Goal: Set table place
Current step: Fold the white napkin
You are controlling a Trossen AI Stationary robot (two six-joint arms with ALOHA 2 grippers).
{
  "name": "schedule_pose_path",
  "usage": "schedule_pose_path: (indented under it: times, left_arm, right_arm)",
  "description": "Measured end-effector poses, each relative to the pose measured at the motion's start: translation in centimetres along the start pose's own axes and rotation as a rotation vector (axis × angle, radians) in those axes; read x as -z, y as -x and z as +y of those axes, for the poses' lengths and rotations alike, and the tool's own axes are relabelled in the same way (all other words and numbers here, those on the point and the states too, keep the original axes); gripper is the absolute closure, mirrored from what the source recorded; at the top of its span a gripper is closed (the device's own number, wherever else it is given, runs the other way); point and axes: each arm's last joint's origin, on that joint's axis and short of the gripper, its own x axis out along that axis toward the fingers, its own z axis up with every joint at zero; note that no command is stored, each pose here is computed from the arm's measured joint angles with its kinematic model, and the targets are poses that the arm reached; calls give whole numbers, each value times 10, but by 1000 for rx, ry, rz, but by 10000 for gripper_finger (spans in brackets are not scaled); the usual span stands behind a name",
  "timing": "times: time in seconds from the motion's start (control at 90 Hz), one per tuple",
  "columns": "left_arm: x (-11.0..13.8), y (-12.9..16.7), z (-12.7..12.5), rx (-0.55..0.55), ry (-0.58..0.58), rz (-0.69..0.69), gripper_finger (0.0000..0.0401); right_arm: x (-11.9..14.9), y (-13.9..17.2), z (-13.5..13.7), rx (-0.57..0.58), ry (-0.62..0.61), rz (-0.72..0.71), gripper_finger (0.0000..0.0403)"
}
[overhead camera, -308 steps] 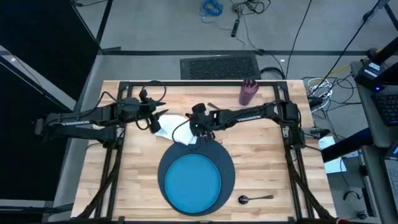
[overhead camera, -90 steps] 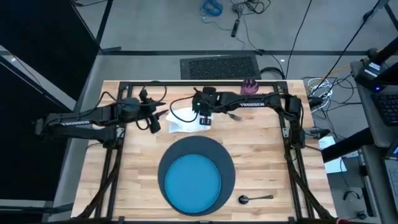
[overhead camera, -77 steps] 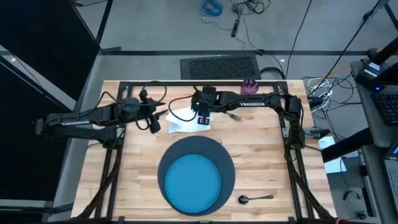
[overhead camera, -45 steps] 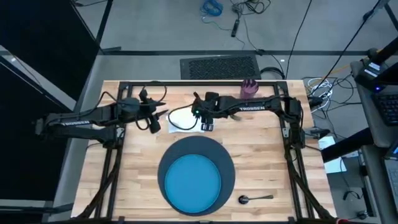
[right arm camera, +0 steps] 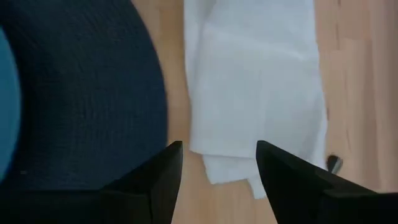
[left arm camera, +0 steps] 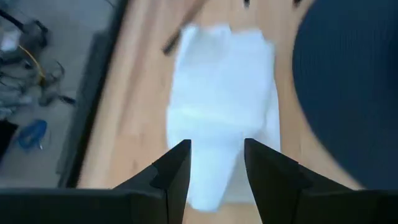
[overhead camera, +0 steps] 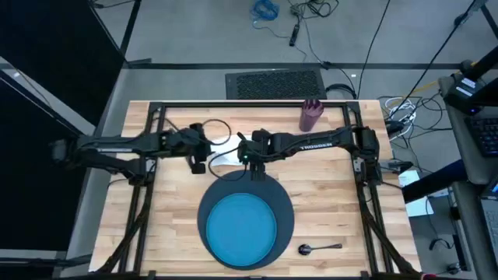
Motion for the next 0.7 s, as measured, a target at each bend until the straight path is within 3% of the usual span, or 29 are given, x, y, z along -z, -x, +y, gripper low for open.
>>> schedule_pose_path:
  times: [0.289,0.7]
  left_arm:
    - [3,-10,-3,36,-29,51,266]
    - [6,-10,-4,27,39,88,266]
  right_arm:
    - [1,-1,0,-46,68,7,213]
    - [20,-37,-10,-156,86,-52,213]
